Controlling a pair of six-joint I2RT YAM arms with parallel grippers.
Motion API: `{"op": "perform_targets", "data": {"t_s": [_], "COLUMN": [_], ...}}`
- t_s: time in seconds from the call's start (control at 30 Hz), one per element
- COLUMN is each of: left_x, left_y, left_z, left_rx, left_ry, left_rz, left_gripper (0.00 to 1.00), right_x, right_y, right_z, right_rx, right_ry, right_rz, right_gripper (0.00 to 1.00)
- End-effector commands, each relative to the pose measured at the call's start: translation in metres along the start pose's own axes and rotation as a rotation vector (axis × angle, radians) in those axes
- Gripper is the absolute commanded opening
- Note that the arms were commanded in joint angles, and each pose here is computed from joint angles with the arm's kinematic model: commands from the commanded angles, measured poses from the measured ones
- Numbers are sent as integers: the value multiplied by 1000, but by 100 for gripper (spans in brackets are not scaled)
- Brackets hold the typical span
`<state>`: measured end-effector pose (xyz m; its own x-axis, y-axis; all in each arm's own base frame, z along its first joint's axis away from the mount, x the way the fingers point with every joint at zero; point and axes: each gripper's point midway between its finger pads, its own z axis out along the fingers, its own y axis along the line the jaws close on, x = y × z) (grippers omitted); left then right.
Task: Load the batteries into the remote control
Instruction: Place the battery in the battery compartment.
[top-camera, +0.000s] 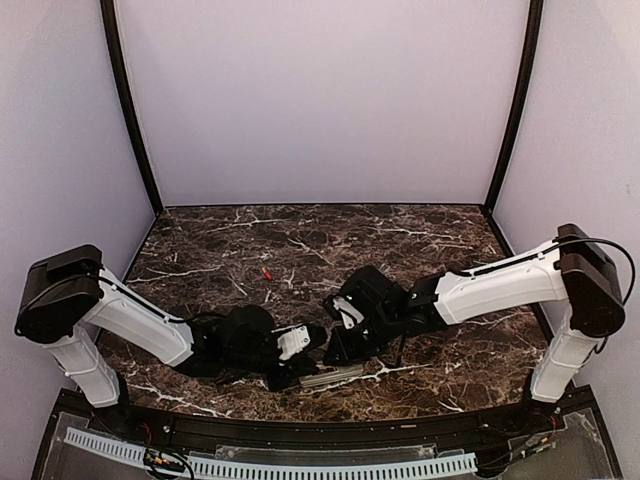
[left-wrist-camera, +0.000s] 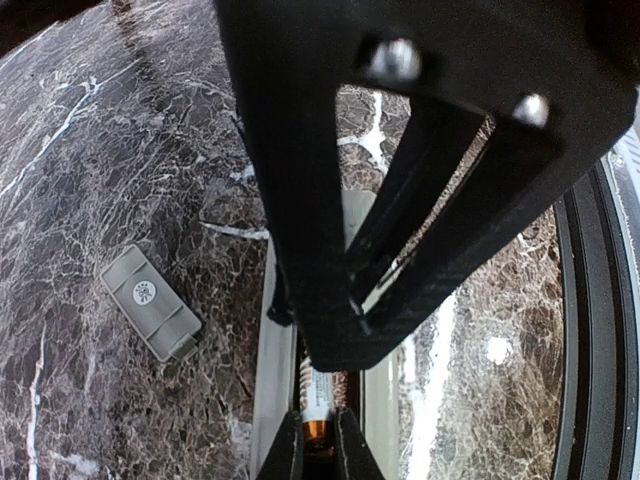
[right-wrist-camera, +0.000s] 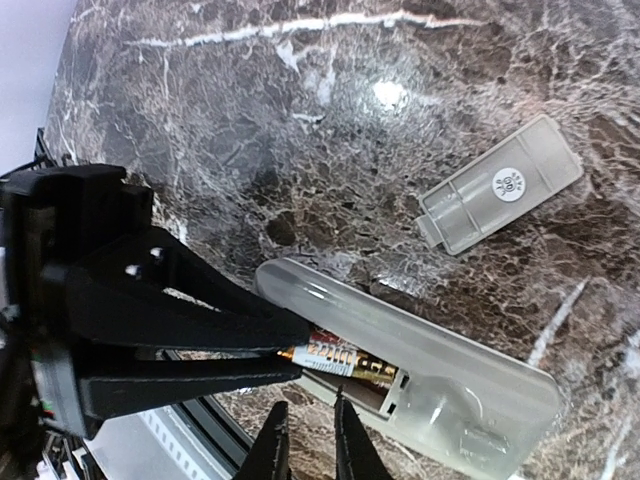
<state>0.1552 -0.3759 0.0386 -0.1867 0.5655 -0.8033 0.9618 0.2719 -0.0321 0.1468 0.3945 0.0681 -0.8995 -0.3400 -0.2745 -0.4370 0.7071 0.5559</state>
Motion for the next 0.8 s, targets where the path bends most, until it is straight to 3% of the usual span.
{"op": "perform_targets", "data": {"t_s": [0.0, 0.33, 0.53, 0.77], "left_x": [23, 33, 35, 32], "left_y": [-5, -7, -8, -6], "left_z": [12, 17, 18, 14], "left_rx": [29, 39, 44, 25], "left_ry": [71, 92, 100, 94], "left_rz": [-8, -15, -14, -11], "left_gripper": [0, 0, 13, 19], "right_x": [5, 4, 7, 10], "right_y": [2, -12, -24, -30], "right_z": [15, 23, 27, 29], "right_rx": [-28, -31, -16, -4], "right_ry": [25, 15, 19, 26], "right_rz": [0, 44, 69, 76], "right_gripper": [13, 8, 7, 7]}}
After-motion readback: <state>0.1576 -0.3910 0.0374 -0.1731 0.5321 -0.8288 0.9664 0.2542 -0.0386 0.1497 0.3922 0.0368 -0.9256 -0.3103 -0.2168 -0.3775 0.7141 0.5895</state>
